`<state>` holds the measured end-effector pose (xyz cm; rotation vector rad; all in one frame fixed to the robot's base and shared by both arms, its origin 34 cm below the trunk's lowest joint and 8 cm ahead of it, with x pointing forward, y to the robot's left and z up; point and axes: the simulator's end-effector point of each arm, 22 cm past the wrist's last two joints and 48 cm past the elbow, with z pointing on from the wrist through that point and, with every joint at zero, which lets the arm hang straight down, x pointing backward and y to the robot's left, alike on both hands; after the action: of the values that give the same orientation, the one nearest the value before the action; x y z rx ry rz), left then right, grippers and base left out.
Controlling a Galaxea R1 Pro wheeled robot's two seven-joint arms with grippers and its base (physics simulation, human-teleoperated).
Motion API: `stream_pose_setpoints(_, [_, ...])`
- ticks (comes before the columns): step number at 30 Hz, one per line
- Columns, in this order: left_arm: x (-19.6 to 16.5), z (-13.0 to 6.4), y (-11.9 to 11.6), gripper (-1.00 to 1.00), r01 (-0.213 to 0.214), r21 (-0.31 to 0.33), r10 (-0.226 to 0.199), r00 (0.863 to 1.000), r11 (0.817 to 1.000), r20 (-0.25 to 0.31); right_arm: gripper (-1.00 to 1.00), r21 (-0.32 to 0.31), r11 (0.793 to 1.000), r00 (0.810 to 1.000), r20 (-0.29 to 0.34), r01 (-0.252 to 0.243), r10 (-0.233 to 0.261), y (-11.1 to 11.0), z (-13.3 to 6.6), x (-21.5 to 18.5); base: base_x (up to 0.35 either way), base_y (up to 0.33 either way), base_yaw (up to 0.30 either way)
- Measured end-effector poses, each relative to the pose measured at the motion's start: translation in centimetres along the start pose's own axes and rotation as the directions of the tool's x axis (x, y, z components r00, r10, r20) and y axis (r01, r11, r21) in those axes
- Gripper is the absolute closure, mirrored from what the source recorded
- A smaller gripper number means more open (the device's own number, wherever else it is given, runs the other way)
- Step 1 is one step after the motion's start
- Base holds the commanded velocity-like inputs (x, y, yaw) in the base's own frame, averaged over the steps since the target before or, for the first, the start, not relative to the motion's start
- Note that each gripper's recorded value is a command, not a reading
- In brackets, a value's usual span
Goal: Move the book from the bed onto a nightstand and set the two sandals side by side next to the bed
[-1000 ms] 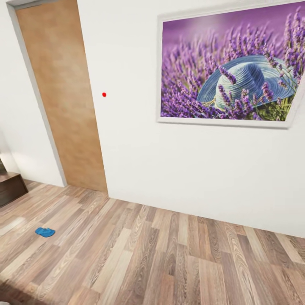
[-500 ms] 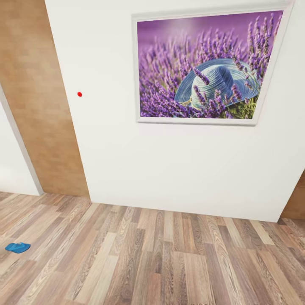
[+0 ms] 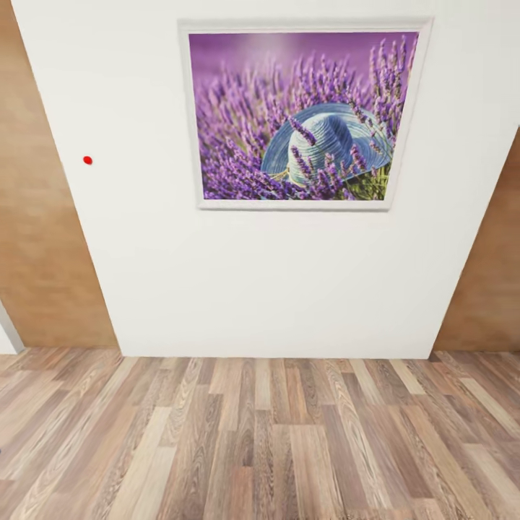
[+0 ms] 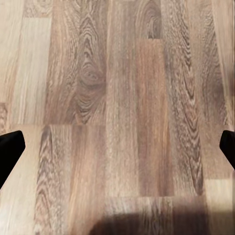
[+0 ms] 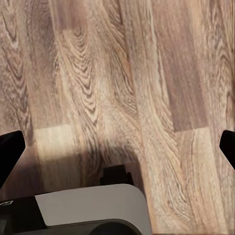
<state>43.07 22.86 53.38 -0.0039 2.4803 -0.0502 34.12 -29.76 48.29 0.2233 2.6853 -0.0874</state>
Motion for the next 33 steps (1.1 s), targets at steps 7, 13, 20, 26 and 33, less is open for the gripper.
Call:
stream_pose_setpoints(7, [-0.01, 0.00, 0.00, -1.00, 0.000, 0.000, 0.000, 1.000, 1.000, 0.000, -1.00, 0.000, 1.000, 1.000, 0.000, 0.000, 0.000, -0.01, 0.00, 0.02, 0.000, 0.000, -0.284])
stream_pose_setpoints(13, [0.00, 0.00, 0.00, -1.00, 0.000, 0.000, 0.000, 1.000, 1.000, 0.000, -1.00, -0.001, 1.000, 1.000, 0.000, 0.001, -0.001, 0.03, 0.00, 0.02, 0.000, 0.000, -0.284])
stream_pose_setpoints(20, [0.02, 0.00, 0.00, -1.00, 0.000, 0.000, 0.000, 1.000, 1.000, 0.000, -1.00, 0.000, 1.000, 1.000, 0.000, 0.001, -0.001, 0.02, 0.00, 0.02, 0.000, 0.000, -0.283])
stream_pose_setpoints(26, [0.03, 0.00, 0.00, -1.00, 0.000, 0.000, 0.000, 1.000, 1.000, -0.001, -1.00, 0.000, 1.000, 1.000, -0.001, 0.001, -0.001, 0.04, 0.00, 0.03, 0.000, 0.000, -0.283])
stream_pose_setpoints(33, [0.04, 0.00, 0.00, -1.00, 0.000, 0.000, 0.000, 1.000, 1.000, -0.001, -1.00, -0.001, 1.000, 1.000, -0.001, 0.001, -0.001, 0.05, 0.00, 0.03, 0.000, 0.000, -0.284])
